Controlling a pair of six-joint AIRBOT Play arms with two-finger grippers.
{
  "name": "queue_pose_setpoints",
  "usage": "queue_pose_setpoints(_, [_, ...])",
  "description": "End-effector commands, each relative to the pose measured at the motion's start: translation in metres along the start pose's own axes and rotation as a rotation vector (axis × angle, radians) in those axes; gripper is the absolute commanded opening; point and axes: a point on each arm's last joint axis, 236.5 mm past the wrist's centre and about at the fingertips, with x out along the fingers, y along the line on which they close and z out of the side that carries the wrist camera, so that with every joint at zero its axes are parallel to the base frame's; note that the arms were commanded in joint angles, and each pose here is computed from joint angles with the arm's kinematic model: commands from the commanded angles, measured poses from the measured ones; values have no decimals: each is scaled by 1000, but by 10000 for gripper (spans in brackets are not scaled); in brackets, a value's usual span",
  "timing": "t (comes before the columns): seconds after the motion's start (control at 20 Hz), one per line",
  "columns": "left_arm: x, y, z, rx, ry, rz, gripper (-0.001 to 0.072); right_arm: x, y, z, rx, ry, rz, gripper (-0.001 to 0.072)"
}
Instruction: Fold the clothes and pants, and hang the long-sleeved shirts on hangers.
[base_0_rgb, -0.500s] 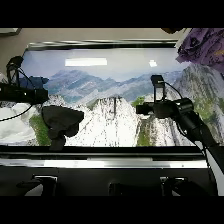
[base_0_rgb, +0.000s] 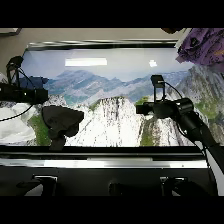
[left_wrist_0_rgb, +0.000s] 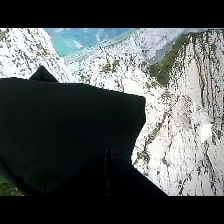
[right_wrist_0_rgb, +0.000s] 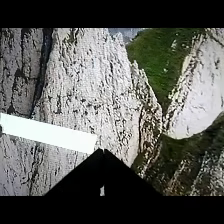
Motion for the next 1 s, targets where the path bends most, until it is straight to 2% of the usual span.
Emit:
queue_pose_setpoints(0.0, [0,0,0,1,-1,0,23,0,1,0,0,0,2,42])
queue_pose_setpoints(0.85, [1,0,0,0,0,0,25,0,2,6,0,-26,7,42])
queue_pose_setpoints(0.9, [1,0,-1,-1,4,1,109,0,2,6,0,-26,7,42])
queue_pose_setpoints(0.95, [3,1,-2,-22,11,1,395,0,2,6,0,-26,7,42])
